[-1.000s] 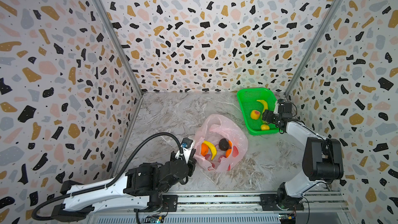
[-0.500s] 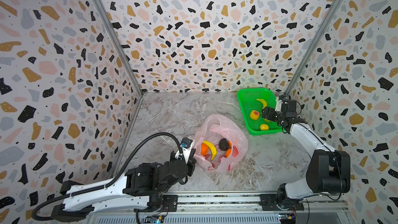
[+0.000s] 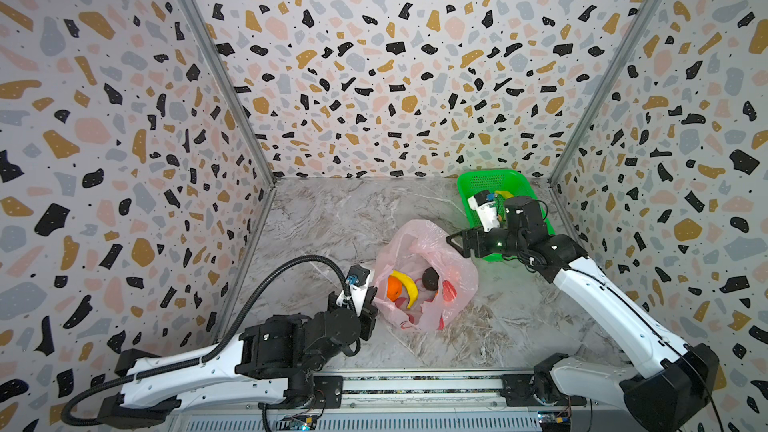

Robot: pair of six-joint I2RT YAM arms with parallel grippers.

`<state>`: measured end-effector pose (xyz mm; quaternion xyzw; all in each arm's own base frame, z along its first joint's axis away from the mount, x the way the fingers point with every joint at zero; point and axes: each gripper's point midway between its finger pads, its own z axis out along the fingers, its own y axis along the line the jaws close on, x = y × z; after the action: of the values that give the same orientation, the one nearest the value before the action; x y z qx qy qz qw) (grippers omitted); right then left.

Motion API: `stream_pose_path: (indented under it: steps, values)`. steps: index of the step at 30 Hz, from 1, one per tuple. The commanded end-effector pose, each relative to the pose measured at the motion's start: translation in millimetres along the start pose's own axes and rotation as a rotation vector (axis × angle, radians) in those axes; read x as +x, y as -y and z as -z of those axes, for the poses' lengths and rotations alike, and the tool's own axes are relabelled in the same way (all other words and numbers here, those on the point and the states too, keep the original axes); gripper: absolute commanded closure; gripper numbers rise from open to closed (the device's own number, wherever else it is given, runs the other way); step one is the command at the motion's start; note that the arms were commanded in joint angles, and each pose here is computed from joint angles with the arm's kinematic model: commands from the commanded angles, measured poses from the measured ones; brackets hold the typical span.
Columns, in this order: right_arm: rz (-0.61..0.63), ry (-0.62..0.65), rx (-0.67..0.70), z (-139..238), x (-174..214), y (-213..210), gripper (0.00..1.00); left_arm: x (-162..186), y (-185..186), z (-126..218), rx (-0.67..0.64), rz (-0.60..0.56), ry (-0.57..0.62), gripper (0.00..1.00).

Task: Untie the knot of the plastic bag and take out the fruit
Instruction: 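Reach the right gripper into the bag and close on an orange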

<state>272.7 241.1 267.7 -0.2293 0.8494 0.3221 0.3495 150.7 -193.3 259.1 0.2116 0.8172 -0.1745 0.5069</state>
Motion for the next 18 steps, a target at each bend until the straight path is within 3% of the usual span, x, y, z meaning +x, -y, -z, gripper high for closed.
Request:
stream_pose_path:
  steps: [1, 12, 18]
  values:
    - [0.01, -0.083, -0.081, -2, 21, -36, 0.13, 2, 4, 0, 0.017, 0.022, -0.016, 1.0]
    - [0.083, -0.188, -0.203, -97, 91, -67, 0.18, 9, -2, 4, -0.021, 0.046, -0.091, 1.0]
    - [0.15, -0.213, -0.065, -139, 117, -57, 0.1, 24, 0, 2, -0.031, 0.056, -0.167, 1.0]
